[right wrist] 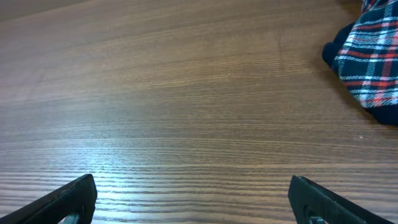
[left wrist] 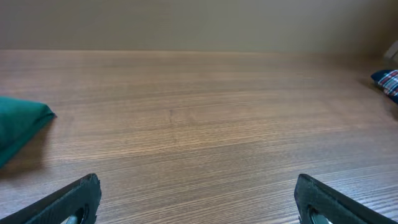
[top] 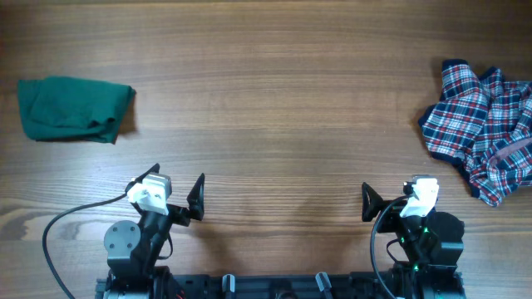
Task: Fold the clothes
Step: 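Raise both grippers from rest and move the right gripper toward the plaid shirt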
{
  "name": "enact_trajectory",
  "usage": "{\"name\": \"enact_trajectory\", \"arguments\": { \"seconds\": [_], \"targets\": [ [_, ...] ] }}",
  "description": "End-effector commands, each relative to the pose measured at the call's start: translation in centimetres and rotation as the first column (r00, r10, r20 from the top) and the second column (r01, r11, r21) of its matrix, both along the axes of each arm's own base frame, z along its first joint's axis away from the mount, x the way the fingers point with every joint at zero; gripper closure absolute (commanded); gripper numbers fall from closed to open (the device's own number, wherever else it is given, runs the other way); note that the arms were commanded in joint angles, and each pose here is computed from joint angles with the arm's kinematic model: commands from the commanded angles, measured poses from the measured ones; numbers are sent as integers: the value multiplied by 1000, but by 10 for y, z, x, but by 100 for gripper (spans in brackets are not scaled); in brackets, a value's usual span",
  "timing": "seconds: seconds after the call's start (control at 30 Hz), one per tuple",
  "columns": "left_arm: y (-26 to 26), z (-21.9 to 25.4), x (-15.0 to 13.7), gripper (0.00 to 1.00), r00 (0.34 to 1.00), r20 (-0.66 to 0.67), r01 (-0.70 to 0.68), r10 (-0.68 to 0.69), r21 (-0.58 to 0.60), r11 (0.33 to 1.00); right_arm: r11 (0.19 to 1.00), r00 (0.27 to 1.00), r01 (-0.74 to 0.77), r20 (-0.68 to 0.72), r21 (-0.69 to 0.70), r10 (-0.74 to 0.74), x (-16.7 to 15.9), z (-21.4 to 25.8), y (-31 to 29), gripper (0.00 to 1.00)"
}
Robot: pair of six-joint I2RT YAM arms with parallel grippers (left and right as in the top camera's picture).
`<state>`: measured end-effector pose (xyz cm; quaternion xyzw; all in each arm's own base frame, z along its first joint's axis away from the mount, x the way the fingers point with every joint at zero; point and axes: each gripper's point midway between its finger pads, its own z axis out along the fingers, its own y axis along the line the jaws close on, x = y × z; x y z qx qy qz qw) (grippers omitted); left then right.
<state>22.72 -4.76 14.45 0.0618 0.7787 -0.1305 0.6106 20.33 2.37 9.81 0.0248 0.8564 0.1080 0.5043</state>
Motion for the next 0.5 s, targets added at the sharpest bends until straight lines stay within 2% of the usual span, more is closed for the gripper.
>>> {"name": "enact_trajectory", "arguments": {
  "seconds": [0.0,0.27,0.37,0.47],
  "targets": [
    [-3,0,-1,0,1000,10,17,-17,6,1000,1000,1000,-4,6,18,4,0,1,2,0],
    [-3,0,-1,0,1000,10,17,-17,6,1000,1000,1000,-4,6,18,4,0,1,2,0],
    [-3,0,-1,0,1000,10,17,-17,6,1000,996,997,82,12,-31,-82,2,1,-15,0],
    [-3,0,-1,0,1000,10,18,-18,6,1000,996,997,83,12,-31,-82,2,1,-15,0]
  ]
}}
